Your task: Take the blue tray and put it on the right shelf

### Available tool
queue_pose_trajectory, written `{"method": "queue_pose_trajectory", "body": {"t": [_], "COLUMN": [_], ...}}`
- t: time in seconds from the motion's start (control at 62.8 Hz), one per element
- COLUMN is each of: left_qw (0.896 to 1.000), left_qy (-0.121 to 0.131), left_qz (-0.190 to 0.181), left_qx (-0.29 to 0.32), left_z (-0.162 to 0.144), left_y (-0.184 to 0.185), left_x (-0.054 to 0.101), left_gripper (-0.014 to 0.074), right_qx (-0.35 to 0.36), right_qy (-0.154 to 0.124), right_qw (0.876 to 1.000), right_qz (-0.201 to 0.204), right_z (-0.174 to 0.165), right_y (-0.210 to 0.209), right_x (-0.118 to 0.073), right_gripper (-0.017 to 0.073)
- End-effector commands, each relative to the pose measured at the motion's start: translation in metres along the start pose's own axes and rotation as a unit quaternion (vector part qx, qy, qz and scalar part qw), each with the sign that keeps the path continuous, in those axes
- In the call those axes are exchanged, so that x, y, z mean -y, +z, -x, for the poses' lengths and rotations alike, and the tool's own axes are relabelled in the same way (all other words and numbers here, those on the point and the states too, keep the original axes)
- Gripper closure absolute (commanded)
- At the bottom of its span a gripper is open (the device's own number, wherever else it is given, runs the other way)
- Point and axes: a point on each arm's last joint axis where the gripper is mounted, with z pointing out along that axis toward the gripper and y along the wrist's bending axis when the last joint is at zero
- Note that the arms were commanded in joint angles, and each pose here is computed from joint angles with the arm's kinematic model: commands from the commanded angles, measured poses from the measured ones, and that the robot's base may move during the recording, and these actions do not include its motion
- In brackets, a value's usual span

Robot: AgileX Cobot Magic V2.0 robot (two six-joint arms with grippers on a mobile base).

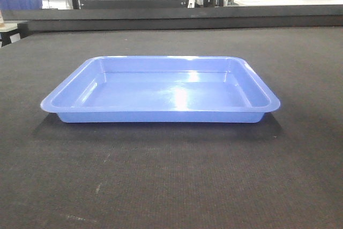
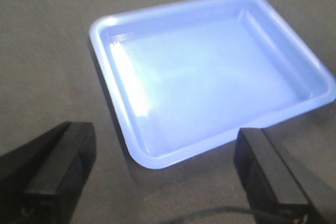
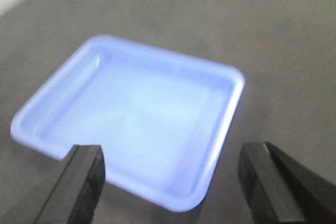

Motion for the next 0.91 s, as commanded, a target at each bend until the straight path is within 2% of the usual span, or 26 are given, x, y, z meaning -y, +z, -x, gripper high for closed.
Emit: {"method": "queue_pose_trajectory", "body": {"t": [0.0,0.096,0.159,0.271,0.382,0.462,0.589,0.732,0.891], "left_qw": [1.0,0.999,0.998,0.995,0.987,0.982,0.976,0.973,0.966], "left_qy": [-0.005,-0.013,-0.024,-0.026,-0.047,-0.057,-0.068,-0.081,-0.087], "left_qz": [-0.011,-0.016,-0.009,0.029,0.067,0.078,0.081,0.088,0.094], "left_qx": [0.005,-0.037,-0.056,-0.091,-0.139,-0.162,-0.189,-0.198,-0.226], "left_z": [0.026,0.041,0.047,0.054,0.058,0.063,0.07,0.076,0.066], "left_y": [0.009,0.037,0.058,0.084,0.111,0.125,0.146,0.166,0.188], "left_x": [0.002,-0.002,-0.006,-0.017,-0.027,-0.031,-0.035,-0.04,-0.048], "left_gripper": [0.0145,0.0145,0.0147,0.0151,0.0151,0.0151,0.0151,0.0151,0.0151], "right_qx": [-0.001,-0.063,-0.093,-0.128,-0.147,-0.149,-0.151,-0.176,-0.203], "right_qy": [-0.005,-0.007,0.003,0.021,0.019,0.03,0.051,0.085,0.11], "right_qw": [1.0,0.998,0.996,0.99,0.984,0.981,0.979,0.97,0.962], "right_qz": [0.003,-0.004,-0.013,-0.056,-0.102,-0.121,-0.13,-0.142,-0.145], "right_z": [0.028,0.037,0.041,0.047,0.05,0.051,0.049,0.037,0.024], "right_y": [0.011,0.042,0.06,0.088,0.11,0.123,0.142,0.166,0.187], "right_x": [-0.004,-0.003,-0.001,0.007,0.017,0.021,0.027,0.045,0.057], "right_gripper": [-0.0062,-0.0062,-0.0051,-0.0022,-0.0018,-0.0018,-0.0018,-0.0018,-0.0018]}}
